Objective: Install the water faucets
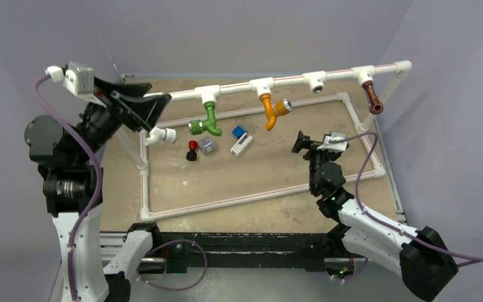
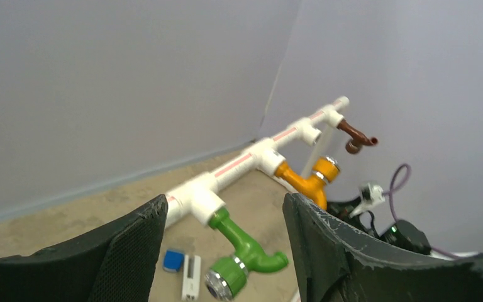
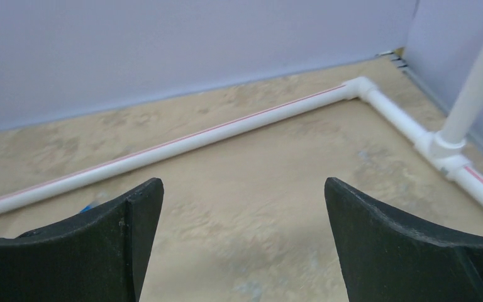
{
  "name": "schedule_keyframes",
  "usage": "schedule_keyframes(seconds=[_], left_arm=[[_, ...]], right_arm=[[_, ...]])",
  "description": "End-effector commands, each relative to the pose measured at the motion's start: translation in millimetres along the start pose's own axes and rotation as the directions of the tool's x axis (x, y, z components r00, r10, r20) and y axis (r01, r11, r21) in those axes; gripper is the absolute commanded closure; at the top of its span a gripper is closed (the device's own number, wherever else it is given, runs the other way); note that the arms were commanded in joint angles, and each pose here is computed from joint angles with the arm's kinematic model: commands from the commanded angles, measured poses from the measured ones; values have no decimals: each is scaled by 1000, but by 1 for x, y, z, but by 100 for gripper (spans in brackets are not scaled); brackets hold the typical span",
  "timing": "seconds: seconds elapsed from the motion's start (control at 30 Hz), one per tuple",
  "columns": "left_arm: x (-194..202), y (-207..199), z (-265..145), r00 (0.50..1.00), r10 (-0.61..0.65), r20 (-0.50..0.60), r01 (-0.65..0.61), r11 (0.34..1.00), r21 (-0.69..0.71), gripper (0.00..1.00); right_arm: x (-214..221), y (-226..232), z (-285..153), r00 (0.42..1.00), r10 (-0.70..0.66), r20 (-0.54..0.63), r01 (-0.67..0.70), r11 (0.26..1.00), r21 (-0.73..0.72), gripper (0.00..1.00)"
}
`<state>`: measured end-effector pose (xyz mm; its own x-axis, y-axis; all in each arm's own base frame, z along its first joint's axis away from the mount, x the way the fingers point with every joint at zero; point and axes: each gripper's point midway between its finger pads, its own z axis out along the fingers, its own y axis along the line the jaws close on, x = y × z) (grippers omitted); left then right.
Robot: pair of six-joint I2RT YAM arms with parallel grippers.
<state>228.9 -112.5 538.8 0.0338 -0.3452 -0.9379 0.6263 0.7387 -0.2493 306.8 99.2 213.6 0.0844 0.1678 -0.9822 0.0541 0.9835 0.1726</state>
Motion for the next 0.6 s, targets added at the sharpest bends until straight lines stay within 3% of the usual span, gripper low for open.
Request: schedule_keyframes(seconds=[0.0,0.33,0.57], left_arm=[[44,-11,-19,987,-126,-99,130,991,33,34],[90,-43,-55,969,-157,-190,182,976,118,35],[113,-50,-59,950,-201,-240,245,954,171,35]], right_arm=[[-18,-20,19,992,-15,125,13,1000,19,1],[16,-74,52,987,15,160,-35,992,122,1],[28,-83,70,981,-71,179,49,991,124,1]])
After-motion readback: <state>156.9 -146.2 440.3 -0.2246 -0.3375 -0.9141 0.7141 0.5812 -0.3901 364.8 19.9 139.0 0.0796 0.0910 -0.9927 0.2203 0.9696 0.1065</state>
